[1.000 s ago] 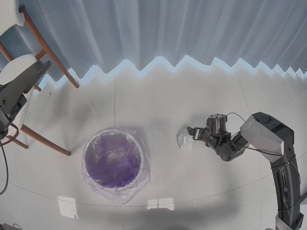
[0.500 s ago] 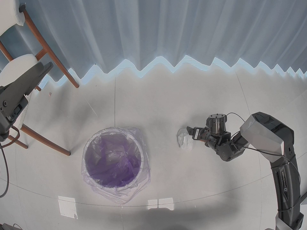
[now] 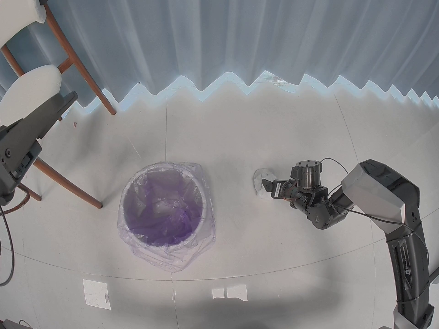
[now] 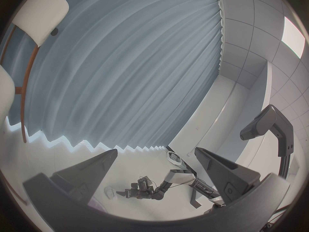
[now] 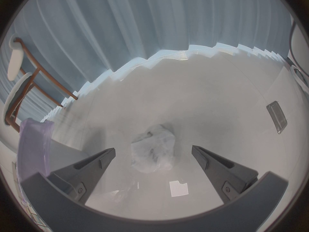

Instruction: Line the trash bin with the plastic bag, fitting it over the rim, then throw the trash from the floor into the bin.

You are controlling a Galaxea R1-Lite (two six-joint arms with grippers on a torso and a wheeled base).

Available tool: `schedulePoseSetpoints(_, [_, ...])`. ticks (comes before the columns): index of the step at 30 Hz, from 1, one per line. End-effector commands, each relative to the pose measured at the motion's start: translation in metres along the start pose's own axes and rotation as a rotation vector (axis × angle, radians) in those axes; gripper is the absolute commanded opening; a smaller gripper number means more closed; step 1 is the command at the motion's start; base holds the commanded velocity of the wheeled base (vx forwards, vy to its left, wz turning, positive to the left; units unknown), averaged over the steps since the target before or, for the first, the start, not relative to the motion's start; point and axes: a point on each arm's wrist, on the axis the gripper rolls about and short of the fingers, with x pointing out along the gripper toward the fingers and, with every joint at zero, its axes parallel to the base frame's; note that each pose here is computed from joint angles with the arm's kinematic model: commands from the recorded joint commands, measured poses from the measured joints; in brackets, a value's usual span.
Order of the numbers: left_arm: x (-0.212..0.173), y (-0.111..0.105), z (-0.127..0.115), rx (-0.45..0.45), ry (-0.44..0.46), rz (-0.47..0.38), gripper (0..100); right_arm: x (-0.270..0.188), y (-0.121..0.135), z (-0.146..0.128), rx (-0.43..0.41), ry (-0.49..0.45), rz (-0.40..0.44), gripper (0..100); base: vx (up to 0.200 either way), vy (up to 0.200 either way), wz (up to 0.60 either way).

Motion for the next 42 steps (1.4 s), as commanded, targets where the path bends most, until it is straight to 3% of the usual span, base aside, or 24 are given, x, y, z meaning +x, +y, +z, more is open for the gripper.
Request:
schedulePoseSetpoints(1, [-0.001,0.0,-0.004,-0.003,0.01,-0.001,100,0.005,0.008,0.001,-0.023,-0.012,0.02,100,0.0,0.0,0.0])
schedulePoseSetpoints(11, [-0.003,0.001,-0.007,0.02,0.022,0.0,100,0.037,0.011,-0.002,-0.071,-0.023,0.022,100,0.0,0.0,0.0])
schedulePoseSetpoints(18, [-0.003,0.002,-0.009,0.012,0.028,0.004,100,0.059,0.01,-0.019,-0.115,-0.027,0.024,100,0.0,0.0,0.0])
schedulePoseSetpoints(25, [-0.003,0.003,-0.011,0.008,0.033,0.006,100,0.082,0.005,-0.028,-0.113,-0.032,0.002,100,0.0,0.0,0.0])
schedulePoseSetpoints(26, [-0.003,0.003,-0.011,0.008,0.033,0.006,100,0.084,0.003,-0.032,-0.114,-0.02,-0.002,0,0.0,0.0,0.0])
schedulePoseSetpoints(33, [-0.003,0.003,-0.011,0.007,0.034,0.006,100,0.084,0.002,-0.033,-0.107,-0.02,-0.003,0,0.0,0.0,0.0])
schedulePoseSetpoints(36, [-0.003,0.003,-0.011,0.008,0.033,0.006,100,0.081,0.002,-0.019,-0.086,-0.062,-0.009,0,0.0,0.0,0.0])
schedulePoseSetpoints(37, [-0.003,0.003,-0.01,0.009,0.032,0.007,100,0.079,0.003,-0.013,-0.077,-0.079,-0.008,0,0.0,0.0,0.0])
schedulePoseSetpoints(38, [-0.003,0.003,-0.01,0.012,0.03,0.006,100,0.07,0.008,0.017,-0.033,-0.164,0.002,0,0.0,0.0,0.0])
schedulePoseSetpoints(41, [-0.003,0.002,-0.009,0.015,0.027,0.004,100,0.035,0.015,0.064,0.053,-0.244,0.023,0,0.0,0.0,0.0])
schedulePoseSetpoints(42, [-0.003,0.002,-0.009,0.013,0.027,0.004,100,0.032,0.015,0.066,0.057,-0.248,0.025,0,0.0,0.0,0.0])
